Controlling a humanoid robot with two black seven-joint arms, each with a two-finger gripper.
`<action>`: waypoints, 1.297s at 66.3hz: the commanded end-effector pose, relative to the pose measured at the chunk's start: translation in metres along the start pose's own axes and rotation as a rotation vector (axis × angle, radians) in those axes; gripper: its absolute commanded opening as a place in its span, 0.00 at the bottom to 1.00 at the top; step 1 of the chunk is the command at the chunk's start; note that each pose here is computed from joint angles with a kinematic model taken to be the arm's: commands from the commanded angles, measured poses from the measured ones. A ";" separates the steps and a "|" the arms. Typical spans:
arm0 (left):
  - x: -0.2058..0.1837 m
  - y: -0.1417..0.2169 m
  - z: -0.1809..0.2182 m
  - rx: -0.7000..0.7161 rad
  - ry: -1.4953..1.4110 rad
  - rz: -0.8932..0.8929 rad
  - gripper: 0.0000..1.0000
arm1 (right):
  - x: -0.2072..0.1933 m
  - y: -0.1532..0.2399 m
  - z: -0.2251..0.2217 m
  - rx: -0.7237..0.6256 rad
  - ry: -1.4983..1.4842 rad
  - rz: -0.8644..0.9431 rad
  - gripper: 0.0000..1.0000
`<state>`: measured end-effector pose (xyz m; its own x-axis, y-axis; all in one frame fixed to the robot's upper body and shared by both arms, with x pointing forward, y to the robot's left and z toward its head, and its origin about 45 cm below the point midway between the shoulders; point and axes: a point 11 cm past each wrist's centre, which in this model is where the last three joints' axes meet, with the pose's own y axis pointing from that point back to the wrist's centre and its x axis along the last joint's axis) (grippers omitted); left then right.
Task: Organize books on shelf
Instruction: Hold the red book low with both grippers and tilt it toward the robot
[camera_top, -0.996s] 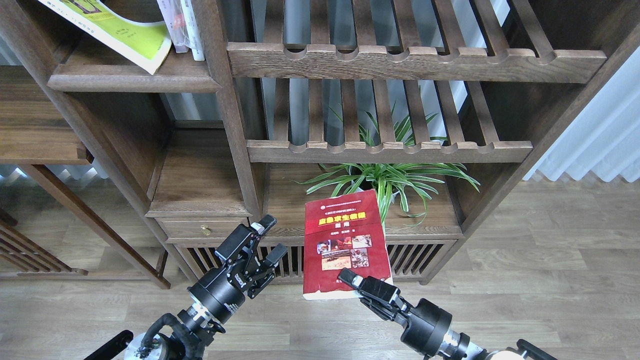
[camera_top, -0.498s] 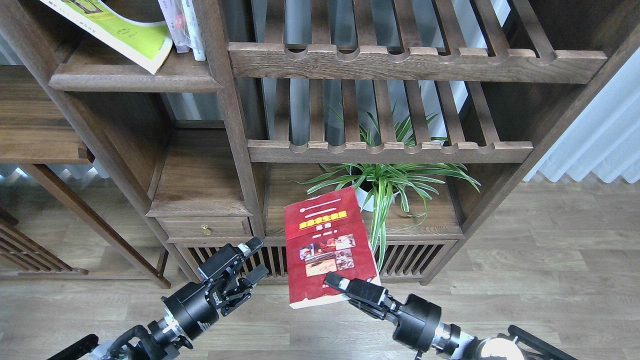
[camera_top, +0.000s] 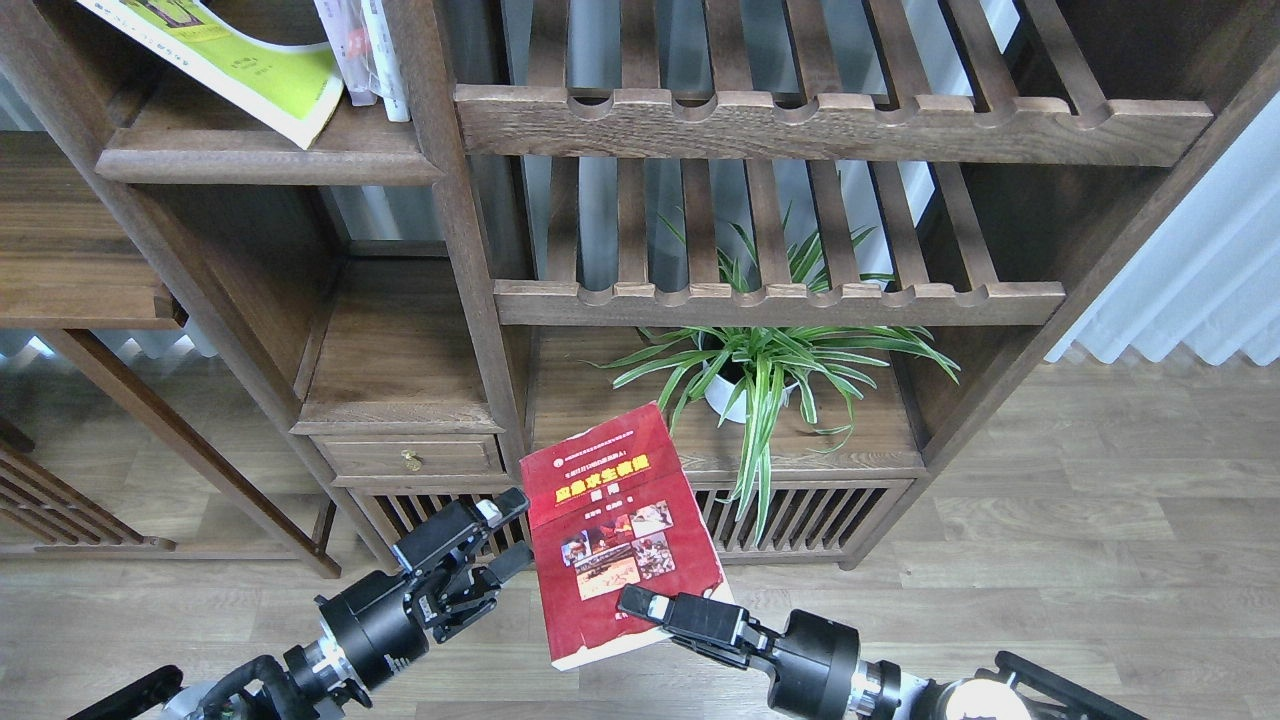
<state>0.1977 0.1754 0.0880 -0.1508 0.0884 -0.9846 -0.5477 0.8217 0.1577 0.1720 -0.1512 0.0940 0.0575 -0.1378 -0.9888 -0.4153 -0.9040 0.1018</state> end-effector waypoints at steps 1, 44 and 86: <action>0.001 0.001 0.000 0.002 -0.001 0.006 1.00 | 0.000 0.000 0.001 0.000 -0.007 -0.002 0.10; 0.016 0.004 -0.018 0.047 0.032 0.049 0.99 | -0.001 -0.014 0.037 -0.093 -0.058 -0.023 0.09; 0.021 0.003 -0.027 0.057 0.055 0.053 0.68 | 0.003 -0.008 0.057 -0.114 -0.097 -0.015 0.09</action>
<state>0.1729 0.1659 0.0705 -0.2197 0.1045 -0.9700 -0.4949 0.8449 0.2031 0.1281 -0.1214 0.0859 -0.0169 -0.0881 -0.9960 -0.3129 -0.9456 0.0890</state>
